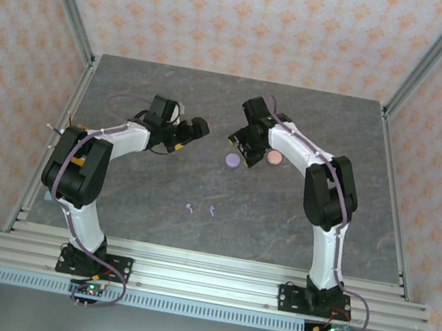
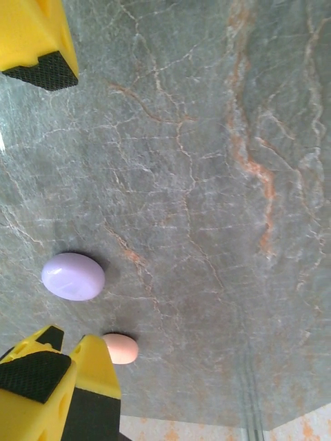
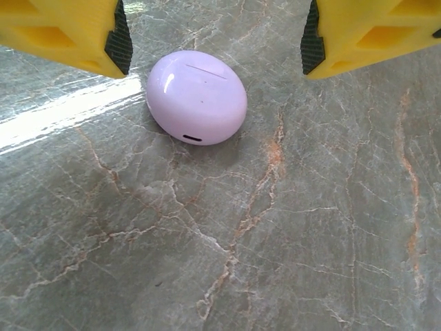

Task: Insert the wireless bluetooth earbuds into the charging case

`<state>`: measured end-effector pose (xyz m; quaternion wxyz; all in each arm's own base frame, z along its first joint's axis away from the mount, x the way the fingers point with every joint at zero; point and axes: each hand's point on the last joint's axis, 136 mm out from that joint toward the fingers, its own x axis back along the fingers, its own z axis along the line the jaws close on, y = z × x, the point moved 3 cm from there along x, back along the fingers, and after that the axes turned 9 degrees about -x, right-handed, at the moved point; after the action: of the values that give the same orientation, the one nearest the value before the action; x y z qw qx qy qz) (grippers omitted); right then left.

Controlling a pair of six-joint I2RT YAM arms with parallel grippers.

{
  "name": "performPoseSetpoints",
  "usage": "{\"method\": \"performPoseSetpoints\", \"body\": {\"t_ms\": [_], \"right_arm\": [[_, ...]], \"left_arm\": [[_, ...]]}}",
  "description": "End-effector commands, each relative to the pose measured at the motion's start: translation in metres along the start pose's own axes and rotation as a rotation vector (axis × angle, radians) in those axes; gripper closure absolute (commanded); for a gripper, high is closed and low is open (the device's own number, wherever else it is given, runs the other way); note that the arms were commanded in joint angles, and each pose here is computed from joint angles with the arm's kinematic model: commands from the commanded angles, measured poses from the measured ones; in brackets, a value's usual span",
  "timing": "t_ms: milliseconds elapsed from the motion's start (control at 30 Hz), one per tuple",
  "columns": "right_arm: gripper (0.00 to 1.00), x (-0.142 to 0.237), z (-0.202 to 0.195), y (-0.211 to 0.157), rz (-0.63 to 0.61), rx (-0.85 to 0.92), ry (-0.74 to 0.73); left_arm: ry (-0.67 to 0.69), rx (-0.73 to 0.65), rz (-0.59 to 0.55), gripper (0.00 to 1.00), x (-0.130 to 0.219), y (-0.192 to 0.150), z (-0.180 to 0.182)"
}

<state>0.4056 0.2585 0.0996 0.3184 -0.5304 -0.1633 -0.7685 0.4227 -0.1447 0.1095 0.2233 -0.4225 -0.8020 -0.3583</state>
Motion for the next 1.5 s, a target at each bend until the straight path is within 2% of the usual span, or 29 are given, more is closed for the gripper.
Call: {"method": "performPoseSetpoints", "body": {"t_ms": [0,300,433,800,933,1000,1133,1233,1467], "right_arm": [[0.33,-0.006,0.008,0.006,-0.004,0.027,-0.015],[0.34,-0.036,0.013,0.018,-0.005,0.119,-0.082],[0.35,-0.043,0.010,0.011,0.049,0.126,-0.078],[0.37,-0.011,0.000,-0.038,0.168,0.200,0.007],[0.37,0.002,-0.017,-0.044,0.159,0.203,-0.023],[0.36,0.014,-0.025,-0.039,0.111,0.225,-0.054],[0.31,0.033,-0.027,-0.022,0.001,0.385,-0.118],[0.27,0.034,-0.015,-0.014,-0.022,0.570,-0.158],[0.26,0.021,0.004,-0.017,0.071,0.963,-0.191]], "left_arm": [[0.014,-0.016,-0.071,0.00,0.020,0.021,-0.014],[0.009,-0.021,-0.091,0.00,0.030,0.028,-0.021],[0.007,-0.022,-0.092,0.00,0.031,0.028,-0.022],[0.001,-0.016,-0.101,0.00,0.030,0.031,-0.023],[0.005,-0.014,-0.102,0.00,0.030,0.031,-0.022],[0.007,-0.016,-0.107,0.00,0.032,0.032,-0.022],[0.007,-0.014,-0.118,0.00,0.037,0.036,-0.021],[0.007,-0.015,-0.121,0.00,0.040,0.040,-0.021],[0.007,-0.017,-0.127,0.00,0.044,0.047,-0.021]]}}
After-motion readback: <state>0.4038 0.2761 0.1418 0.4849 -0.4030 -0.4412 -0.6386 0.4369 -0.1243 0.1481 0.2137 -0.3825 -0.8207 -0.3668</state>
